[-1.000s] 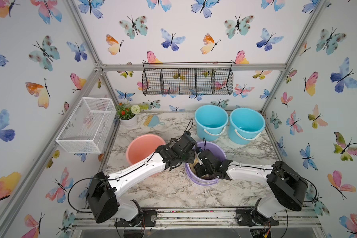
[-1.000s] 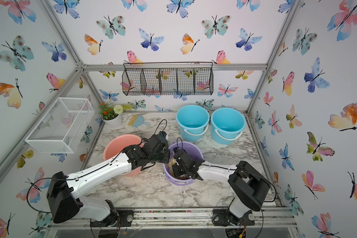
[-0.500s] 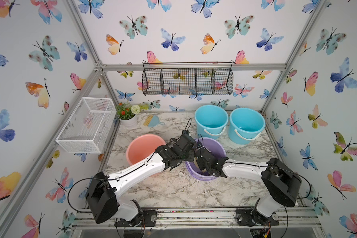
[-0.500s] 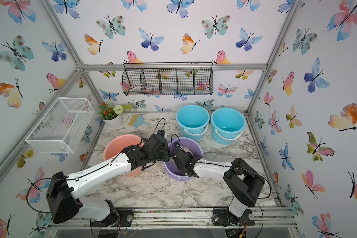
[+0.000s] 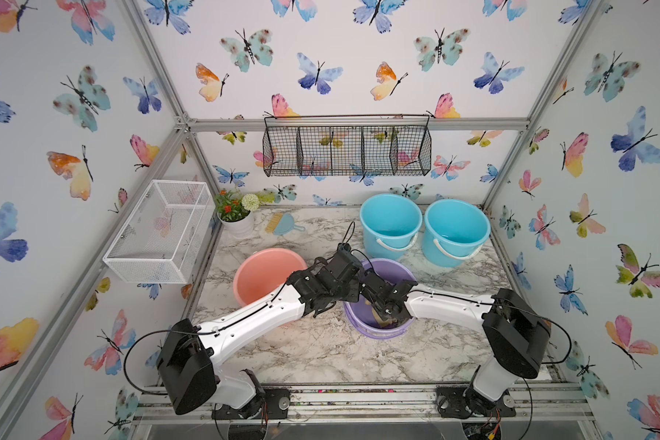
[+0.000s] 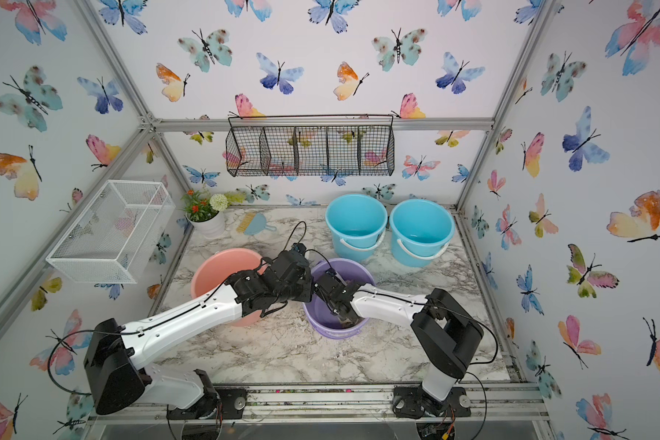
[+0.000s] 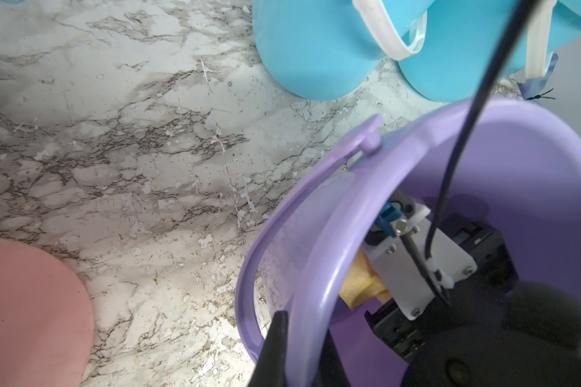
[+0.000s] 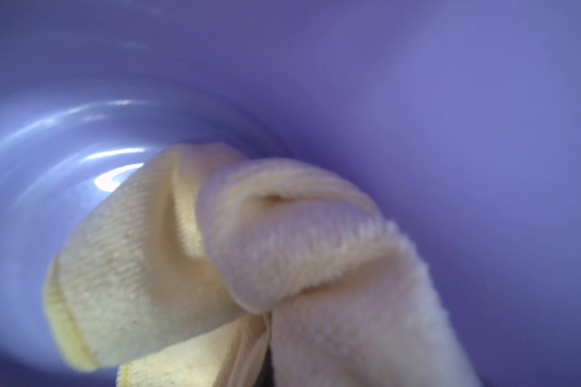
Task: Wipe the inside of the bucket with a cloth
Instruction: Wipe the dirt from the inside of the bucket.
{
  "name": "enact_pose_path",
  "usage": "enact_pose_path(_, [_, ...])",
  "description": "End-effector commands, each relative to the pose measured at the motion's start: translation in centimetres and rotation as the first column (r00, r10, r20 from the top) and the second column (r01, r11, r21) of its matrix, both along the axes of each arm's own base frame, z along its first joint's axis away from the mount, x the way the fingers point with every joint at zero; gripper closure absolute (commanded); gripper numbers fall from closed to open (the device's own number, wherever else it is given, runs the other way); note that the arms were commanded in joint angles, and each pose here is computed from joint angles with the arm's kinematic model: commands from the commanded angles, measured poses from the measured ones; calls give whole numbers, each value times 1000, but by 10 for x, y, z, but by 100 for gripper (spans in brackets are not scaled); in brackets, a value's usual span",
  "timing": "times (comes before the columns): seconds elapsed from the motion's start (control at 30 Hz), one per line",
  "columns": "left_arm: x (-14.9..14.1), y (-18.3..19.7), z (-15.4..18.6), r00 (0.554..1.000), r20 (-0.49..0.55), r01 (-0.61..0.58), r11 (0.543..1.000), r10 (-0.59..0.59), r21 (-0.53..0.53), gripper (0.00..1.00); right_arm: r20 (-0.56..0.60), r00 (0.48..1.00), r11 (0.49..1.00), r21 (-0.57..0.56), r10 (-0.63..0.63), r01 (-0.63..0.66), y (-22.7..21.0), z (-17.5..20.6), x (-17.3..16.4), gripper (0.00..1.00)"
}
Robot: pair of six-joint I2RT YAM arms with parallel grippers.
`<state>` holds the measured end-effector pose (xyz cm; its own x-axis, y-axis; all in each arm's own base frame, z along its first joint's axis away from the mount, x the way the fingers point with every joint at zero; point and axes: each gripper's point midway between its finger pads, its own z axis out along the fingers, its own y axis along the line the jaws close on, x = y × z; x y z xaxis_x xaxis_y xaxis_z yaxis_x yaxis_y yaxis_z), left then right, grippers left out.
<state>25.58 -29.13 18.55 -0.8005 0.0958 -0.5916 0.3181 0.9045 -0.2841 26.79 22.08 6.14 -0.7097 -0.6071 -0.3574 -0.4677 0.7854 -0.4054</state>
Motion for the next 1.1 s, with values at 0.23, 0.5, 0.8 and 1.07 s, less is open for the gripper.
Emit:
enact_pose_path(0.23, [-19,-3,-12,996,-67,63,998,-62,10,100,-425,877,918,393,224,-44,47,-2,-93,98])
enact_pose_path(0.5, [-19,-7,-11,995,-68,77,997,-76,4,100,-323,894,763,645,311,-33,98,21,-83,98])
enact_pose_path(0.8, [-18,-8,-4,996,-52,72,997,-73,-21,100,-149,972,612,791,180,8,115,75,-49,98])
enact_pose_path(1.07, [-19,-9,-4,996,-56,73,997,-75,-29,100,0,997,562,826,73,-41,90,148,-38,98])
